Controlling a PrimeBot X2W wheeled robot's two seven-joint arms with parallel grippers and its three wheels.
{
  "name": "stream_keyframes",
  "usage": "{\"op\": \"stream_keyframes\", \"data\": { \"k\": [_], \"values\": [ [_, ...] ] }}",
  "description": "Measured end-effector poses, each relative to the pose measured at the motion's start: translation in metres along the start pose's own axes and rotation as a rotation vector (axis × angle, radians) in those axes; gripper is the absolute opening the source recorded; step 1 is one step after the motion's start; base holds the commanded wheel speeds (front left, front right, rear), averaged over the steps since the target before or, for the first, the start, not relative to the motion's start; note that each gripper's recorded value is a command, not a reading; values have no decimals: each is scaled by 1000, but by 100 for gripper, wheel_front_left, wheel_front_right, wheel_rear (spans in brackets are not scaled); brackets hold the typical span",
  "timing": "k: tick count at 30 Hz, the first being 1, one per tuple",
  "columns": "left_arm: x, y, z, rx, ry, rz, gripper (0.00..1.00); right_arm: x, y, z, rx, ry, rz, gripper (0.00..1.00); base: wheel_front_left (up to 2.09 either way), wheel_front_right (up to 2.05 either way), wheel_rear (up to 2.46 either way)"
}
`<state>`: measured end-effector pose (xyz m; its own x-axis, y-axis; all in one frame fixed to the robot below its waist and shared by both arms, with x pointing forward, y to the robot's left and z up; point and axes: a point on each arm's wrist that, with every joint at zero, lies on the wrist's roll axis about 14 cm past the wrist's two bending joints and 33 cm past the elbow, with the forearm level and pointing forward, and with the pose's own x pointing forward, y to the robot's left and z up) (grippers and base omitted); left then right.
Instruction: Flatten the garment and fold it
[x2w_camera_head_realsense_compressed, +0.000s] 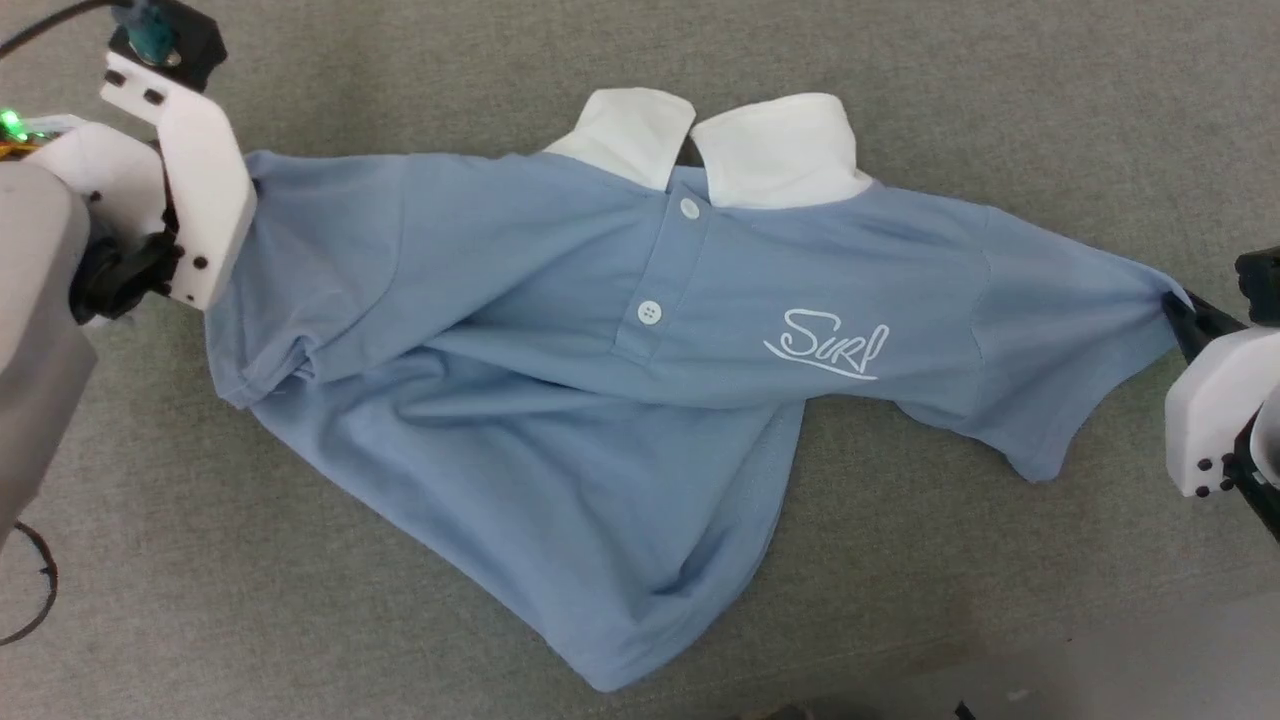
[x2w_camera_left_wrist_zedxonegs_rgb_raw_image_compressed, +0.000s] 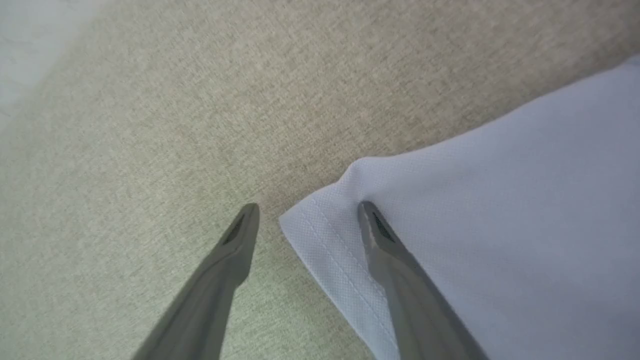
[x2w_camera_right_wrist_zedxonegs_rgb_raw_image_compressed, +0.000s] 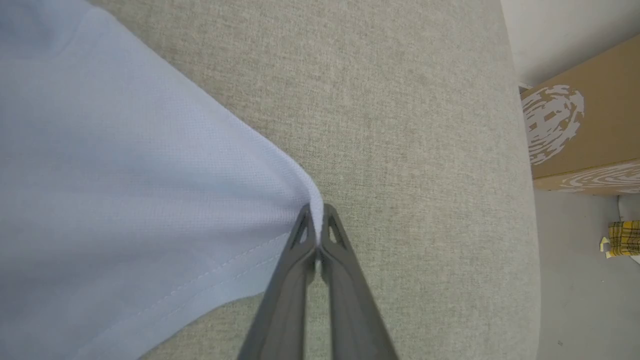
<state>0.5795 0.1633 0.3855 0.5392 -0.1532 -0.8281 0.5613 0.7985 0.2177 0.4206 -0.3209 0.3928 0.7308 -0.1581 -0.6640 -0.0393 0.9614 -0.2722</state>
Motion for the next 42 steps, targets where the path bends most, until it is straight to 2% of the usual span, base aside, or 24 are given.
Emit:
{"op": "stream_keyframes", "data": {
  "k": [7,10,11,12,13,18,26,31,34,42],
  "values": [
    [7,-2,2,62,-6,-8,100,2,2,-4,5,13,3,0,0,0,0],
    [9,-11,-1,-43,2,-82,100,3,3,-4,3,14,5,0,0,0,0],
    [9,-13,-2,-57,7,-98,48,4,4,-4,4,14,6,0,0,0,0],
    [8,-14,-2,-49,9,-102,9,4,4,-5,5,15,7,0,0,0,0],
    [8,-17,-2,-32,7,-108,0,4,4,-5,5,15,6,0,0,0,0],
    [5,-19,6,-62,-79,-120,0,4,2,0,5,2,3,0,0,0,0],
    [-24,0,27,-88,-307,-12,0,-13,-12,31,-28,-94,-18,0,0,0,0],
    [-68,16,54,-131,-517,73,0,-34,-21,72,-65,-222,-26,0,0,0,0],
    [-100,25,65,-146,-638,124,0,-52,-31,109,-89,-343,-46,0,0,0,0],
    [-214,56,86,-176,-974,302,0,-113,-39,198,-96,-652,-53,0,0,0,0]
  ]
}}
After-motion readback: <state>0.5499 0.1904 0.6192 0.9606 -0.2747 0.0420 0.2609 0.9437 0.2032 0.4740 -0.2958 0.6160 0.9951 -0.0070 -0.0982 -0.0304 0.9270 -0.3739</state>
